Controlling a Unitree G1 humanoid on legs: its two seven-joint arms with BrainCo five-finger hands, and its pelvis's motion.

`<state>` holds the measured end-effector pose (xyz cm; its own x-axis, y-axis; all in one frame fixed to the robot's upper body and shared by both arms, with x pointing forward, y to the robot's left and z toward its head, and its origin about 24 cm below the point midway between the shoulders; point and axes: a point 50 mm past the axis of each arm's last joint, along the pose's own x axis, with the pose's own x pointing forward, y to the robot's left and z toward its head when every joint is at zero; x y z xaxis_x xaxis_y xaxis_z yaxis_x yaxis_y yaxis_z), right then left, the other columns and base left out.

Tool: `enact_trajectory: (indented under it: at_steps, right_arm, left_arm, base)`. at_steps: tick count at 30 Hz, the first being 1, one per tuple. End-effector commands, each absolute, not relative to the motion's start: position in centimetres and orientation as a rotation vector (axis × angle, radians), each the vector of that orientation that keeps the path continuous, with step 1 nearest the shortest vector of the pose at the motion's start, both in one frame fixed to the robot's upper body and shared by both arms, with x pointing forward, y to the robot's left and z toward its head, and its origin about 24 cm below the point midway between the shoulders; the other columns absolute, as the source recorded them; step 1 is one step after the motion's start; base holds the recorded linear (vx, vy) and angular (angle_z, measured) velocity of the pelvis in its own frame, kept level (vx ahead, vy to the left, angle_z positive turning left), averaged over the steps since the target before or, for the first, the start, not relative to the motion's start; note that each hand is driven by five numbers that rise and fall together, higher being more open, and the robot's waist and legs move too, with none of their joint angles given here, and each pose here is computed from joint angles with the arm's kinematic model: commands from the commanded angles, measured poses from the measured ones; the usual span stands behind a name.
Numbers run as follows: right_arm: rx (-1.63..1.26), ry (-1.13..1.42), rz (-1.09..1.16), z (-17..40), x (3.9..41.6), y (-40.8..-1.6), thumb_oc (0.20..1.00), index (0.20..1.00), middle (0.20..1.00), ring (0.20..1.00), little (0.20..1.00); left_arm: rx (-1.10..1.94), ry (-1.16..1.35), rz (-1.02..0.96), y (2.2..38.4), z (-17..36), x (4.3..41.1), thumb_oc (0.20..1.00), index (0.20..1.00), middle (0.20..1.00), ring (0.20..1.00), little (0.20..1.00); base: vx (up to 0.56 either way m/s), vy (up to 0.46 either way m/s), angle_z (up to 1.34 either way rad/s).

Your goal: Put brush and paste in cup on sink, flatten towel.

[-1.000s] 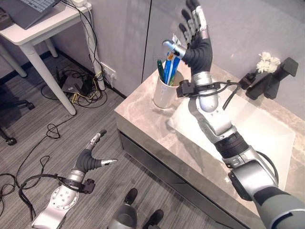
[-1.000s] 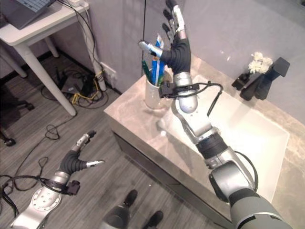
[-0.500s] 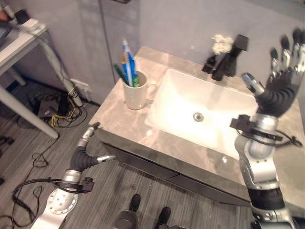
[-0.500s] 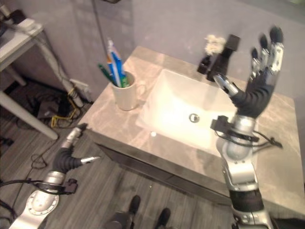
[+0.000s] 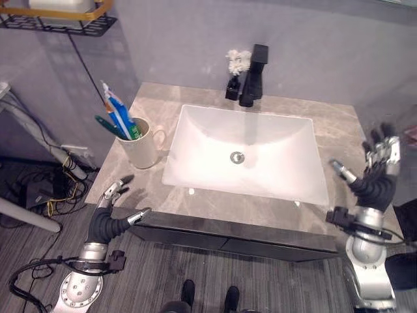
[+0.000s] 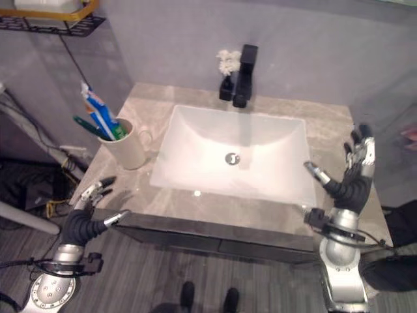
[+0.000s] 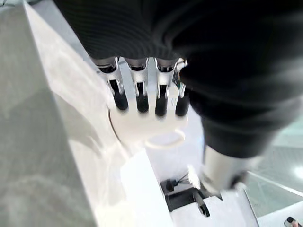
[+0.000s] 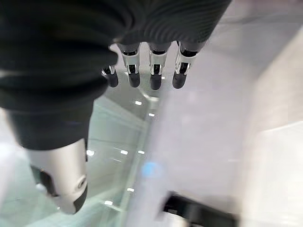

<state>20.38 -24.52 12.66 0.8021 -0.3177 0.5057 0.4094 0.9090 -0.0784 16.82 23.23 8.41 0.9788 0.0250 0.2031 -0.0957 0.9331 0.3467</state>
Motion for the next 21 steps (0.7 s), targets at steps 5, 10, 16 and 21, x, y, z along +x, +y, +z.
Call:
enact_trajectory:
  at_steps: [5,10,16,21]
  right_arm:
    - [-0.191,-0.428,-0.262,11.2,20.2,-24.1,1.0,1.0,1.0,1.0,1.0]
    - [-0.18,-0.266,-0.229,8.3,18.6,-24.7,1.0,1.0,1.0,1.0,1.0]
    - [-0.225,-0.058,-0.191,4.8,16.1,-25.7,1.0,1.0,1.0,1.0,1.0]
    - [-0.386,0.207,-0.109,0.4,13.9,-26.9,1.0,1.0,1.0,1.0,1.0]
  left_arm:
    - [0.262,-0.294,0.128,25.2,11.0,15.5,0.2,0.2,0.2,0.2,0.2]
    - [0.205,-0.29,0.214,27.1,11.3,14.7,0.2,0.2,0.2,0.2,0.2]
    - [0.209,-0.318,0.281,28.5,12.0,14.2,0.2,0.2,0.2,0.2,0.2]
    - [0.2,-0.31,0.239,28.7,12.1,14.7,0.2,0.2,0.2,0.2,0.2]
  base:
    - [0.0,0.005,-0.09]
    - [-0.01,0.003,-0.02]
    - [0.0,0.0,0.0]
    - [0.0,0.004,-0.02]
